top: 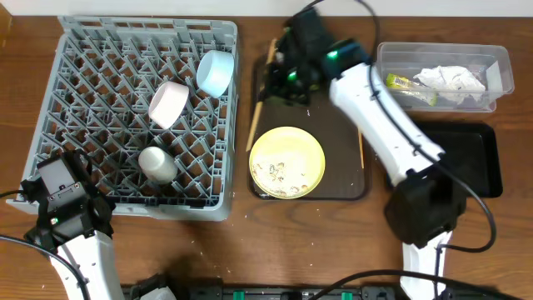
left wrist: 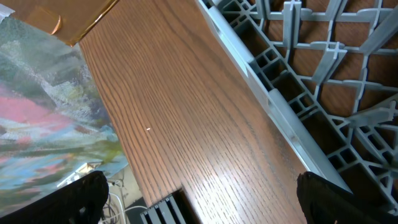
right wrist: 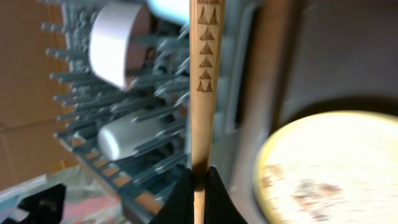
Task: Sort waste into correct bins and load items into the dishwasher
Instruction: 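Carry the chopsticks left and drop them into the rack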
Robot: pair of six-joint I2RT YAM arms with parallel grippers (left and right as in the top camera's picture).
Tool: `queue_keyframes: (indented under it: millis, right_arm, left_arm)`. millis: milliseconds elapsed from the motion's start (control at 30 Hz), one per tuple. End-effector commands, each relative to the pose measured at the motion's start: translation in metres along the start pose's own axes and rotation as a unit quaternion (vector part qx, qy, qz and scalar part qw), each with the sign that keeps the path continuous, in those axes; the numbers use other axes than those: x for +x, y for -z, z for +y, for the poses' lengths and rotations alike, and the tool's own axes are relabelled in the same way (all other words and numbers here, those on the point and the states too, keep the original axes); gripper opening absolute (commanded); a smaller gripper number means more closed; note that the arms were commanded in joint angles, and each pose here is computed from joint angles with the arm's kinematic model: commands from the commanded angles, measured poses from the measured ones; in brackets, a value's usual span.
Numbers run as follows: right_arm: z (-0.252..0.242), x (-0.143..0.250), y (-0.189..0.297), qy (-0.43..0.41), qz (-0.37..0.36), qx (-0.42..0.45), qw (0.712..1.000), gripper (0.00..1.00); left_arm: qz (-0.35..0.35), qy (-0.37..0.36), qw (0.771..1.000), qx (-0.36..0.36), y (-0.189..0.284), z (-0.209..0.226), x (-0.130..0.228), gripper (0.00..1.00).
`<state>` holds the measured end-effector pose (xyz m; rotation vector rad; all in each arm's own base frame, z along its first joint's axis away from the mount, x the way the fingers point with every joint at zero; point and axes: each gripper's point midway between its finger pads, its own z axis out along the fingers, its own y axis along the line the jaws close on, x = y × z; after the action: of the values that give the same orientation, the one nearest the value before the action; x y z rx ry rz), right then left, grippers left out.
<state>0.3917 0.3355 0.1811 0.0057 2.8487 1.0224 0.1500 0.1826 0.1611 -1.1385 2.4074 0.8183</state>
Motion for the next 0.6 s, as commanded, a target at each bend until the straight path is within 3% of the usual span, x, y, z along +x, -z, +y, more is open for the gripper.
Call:
queue_keyframes:
  millis: [0, 400, 567]
  right_arm:
    - [0.029, 0.022, -0.005, -0.025, 0.002, 0.000, 1.000, 0.01]
    - [0.055, 0.079, -0.049, 0.043, -0.004, 0.070, 0.997, 0.01]
    - [0.051, 0.085, -0.061, 0.049, -0.002, 0.085, 0.995, 0.04]
  left_arm:
    - [-0.007, -0.001, 1.000, -0.004, 0.003, 0.004, -0.005, 0.98]
    - [-0.007, -0.001, 1.000, -0.004, 0.003, 0.004, -0.005, 0.98]
    - [-0.007, -0.001, 1.000, -0.004, 0.003, 0.004, -0.005, 0.98]
